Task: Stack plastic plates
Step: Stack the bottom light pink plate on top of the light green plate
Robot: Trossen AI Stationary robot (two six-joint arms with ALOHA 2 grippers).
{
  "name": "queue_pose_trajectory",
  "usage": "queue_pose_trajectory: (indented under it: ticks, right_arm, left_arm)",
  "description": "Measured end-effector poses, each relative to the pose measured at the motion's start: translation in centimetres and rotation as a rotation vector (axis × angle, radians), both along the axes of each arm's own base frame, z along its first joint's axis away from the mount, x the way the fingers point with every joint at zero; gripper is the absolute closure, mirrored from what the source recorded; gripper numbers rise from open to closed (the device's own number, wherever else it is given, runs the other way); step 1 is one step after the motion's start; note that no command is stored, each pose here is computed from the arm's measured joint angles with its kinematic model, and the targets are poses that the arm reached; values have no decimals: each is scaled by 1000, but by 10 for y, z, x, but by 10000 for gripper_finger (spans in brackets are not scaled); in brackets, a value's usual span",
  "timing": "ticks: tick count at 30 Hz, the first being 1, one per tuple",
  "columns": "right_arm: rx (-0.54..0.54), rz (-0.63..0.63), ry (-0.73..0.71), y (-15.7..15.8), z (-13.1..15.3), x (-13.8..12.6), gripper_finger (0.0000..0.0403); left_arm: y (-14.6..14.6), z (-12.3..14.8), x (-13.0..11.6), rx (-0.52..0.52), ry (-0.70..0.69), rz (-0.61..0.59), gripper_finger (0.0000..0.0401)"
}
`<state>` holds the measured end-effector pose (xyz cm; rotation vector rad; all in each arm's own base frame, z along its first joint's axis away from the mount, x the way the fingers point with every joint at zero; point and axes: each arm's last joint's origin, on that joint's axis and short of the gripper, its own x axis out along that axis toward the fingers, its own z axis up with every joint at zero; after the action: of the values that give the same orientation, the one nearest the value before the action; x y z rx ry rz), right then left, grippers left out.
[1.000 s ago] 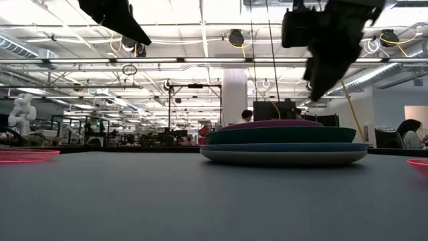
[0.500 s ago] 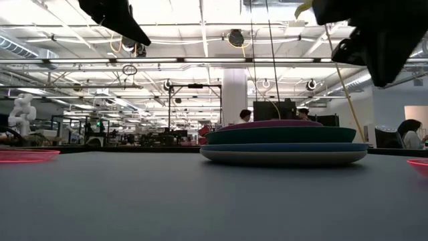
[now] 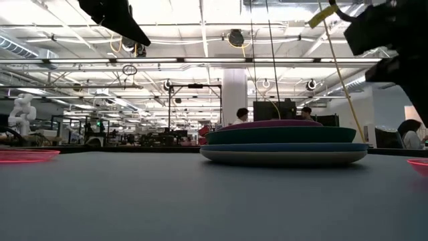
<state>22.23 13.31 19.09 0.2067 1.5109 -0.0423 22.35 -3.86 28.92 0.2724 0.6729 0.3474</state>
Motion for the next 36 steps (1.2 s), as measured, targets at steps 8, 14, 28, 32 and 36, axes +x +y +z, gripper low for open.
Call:
queue_pose_trajectory:
  ticks: [8,14,28,32,36]
  right_arm:
    - [10,3,-26,0,-19,0,254]
    - [39,-7,-74,-1,-35,-2,254]
    - [74,3,-134,-1,-44,-2,280]
    - [74,5,-134,-1,-44,-2,316]
    - [76,12,-136,0,-44,-1,352]
  left_arm:
    - [0,0,0,4,0,-3,293]
    - [0,0,0,4,-3,-4,293]
    - [0,1,0,6,-2,-6,293]
    - [0,1,0,6,-2,-5,293]
    - [0,1,0,5,-2,-5,293]
